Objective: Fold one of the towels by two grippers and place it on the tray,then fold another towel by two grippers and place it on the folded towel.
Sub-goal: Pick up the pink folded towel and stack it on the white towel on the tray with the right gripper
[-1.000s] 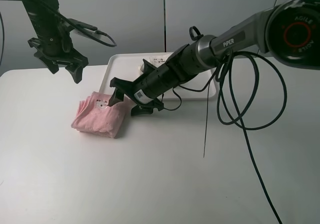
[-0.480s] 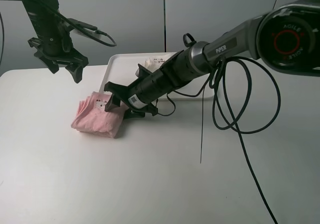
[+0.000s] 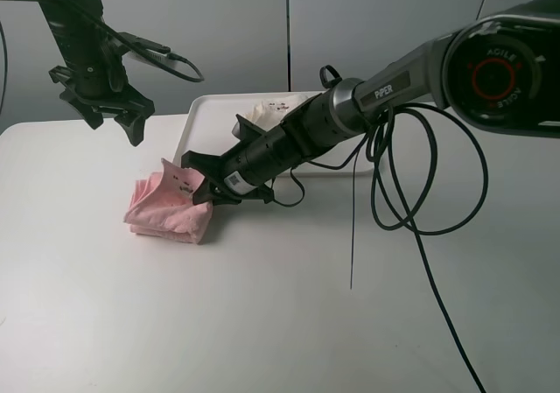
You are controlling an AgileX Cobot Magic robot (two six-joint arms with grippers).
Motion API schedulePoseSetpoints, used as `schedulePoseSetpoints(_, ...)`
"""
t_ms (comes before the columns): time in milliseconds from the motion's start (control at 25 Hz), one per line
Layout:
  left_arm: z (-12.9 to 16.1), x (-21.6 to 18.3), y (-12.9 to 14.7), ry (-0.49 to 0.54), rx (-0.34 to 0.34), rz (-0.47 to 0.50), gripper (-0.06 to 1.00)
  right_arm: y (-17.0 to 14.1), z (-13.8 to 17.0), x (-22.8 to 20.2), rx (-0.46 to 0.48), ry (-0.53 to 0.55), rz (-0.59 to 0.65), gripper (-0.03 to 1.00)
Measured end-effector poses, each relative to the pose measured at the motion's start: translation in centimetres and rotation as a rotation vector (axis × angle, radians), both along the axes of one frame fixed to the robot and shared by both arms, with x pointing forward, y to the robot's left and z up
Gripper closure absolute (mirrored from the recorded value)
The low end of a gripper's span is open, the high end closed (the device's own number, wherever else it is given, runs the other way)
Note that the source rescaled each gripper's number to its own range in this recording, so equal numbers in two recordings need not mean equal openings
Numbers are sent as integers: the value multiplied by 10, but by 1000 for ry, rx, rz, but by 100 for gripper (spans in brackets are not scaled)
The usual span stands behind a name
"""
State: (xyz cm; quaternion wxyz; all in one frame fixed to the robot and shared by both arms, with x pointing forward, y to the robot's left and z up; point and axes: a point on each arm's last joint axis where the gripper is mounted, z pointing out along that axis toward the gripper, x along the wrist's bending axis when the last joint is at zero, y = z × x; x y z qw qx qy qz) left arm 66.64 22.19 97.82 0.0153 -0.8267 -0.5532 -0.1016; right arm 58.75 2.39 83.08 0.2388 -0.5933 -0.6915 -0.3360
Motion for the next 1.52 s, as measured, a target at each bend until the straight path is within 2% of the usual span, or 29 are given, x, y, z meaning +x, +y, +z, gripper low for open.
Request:
schedulePoseSetpoints(240,0,-2,1,22,7,-3,2,0,13,0,-4,-50,48,89)
schedulePoseSetpoints(480,0,-4,1,44,11,-17,2,0,54,4,-39,-201,145,89)
schedulePoseSetpoints(680,0,-4,1,45,10,-21,2,0,88,17,-171,-328,234,89)
schedulePoseSetpoints(800,0,-4,1,45,10,-21,2,-4,110,33,-233,-384,239,89)
schedulePoseSetpoints(920,0,-4,1,45,10,-21,2,-17,133,55,-244,-438,202,89)
schedulePoseSetpoints(1160,0,-3,0,38,7,-29,2,-58,159,92,-229,-459,79,89)
schedulePoseSetpoints(1400,-1,-3,-1,33,-10,-27,2,-98,164,115,-188,-423,-42,89)
schedulePoseSetpoints(1520,-1,-3,-2,31,-23,-24,2,-115,164,123,-122,-356,-97,89)
